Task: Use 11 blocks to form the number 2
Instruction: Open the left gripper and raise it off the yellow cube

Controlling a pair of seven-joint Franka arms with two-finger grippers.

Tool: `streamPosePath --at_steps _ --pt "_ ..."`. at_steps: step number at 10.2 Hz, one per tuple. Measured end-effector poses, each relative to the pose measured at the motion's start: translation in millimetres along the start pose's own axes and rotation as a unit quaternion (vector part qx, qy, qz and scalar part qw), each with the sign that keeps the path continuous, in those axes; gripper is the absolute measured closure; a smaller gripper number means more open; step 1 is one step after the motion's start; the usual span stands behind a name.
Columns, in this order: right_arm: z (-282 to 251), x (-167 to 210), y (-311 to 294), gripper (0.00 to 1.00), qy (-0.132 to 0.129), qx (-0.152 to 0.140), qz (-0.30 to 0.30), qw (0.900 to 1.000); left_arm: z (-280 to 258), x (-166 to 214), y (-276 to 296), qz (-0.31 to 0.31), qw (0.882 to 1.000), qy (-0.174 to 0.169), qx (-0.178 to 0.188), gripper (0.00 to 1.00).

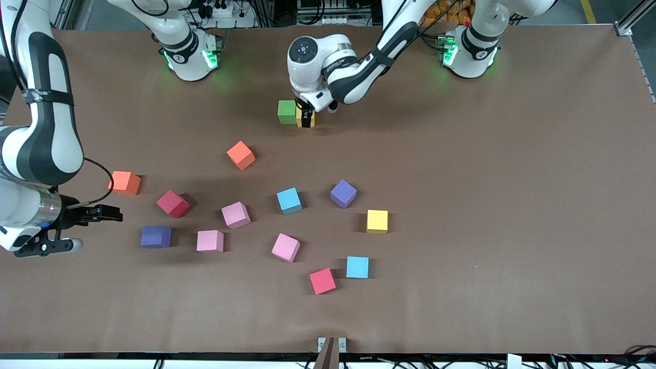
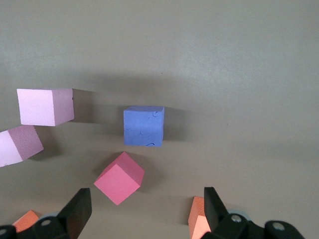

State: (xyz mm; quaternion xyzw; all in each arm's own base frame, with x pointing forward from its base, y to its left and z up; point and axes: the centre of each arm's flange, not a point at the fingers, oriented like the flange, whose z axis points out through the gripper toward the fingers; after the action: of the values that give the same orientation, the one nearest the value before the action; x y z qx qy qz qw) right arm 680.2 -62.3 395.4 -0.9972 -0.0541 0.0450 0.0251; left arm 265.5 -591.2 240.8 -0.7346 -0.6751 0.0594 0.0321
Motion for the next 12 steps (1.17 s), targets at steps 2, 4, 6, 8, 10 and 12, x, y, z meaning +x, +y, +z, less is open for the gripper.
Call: streamPosePath --at_steps 2,4,6,8,10,12 --pt "0 0 2 0.00 0.000 0.000 0.002 1.000 -21 10 9 0.010 1.000 0.016 -0.001 0.00" --pt "0 0 2 0.00 0.000 -0.001 0.002 1.000 -47 26 27 0.027 0.999 0.024 -0.005 0.00" --pt "0 -1 3 0.00 0.000 -0.001 0.002 1.000 -73 48 49 0.055 0.998 0.028 0.002 0.00" --pt "0 -1 4 0.00 0.000 -0.001 0.003 1.000 -96 78 76 0.087 0.996 0.036 0.007 0.00" --pt "0 -2 10 0.00 0.000 -0.001 0.007 1.000 -112 98 98 0.132 0.991 0.031 -0.001 0.00" --pt "0 -3 14 0.00 0.000 -0.001 0.011 1.000 -123 111 119 0.201 0.979 0.029 -0.010 0.00"
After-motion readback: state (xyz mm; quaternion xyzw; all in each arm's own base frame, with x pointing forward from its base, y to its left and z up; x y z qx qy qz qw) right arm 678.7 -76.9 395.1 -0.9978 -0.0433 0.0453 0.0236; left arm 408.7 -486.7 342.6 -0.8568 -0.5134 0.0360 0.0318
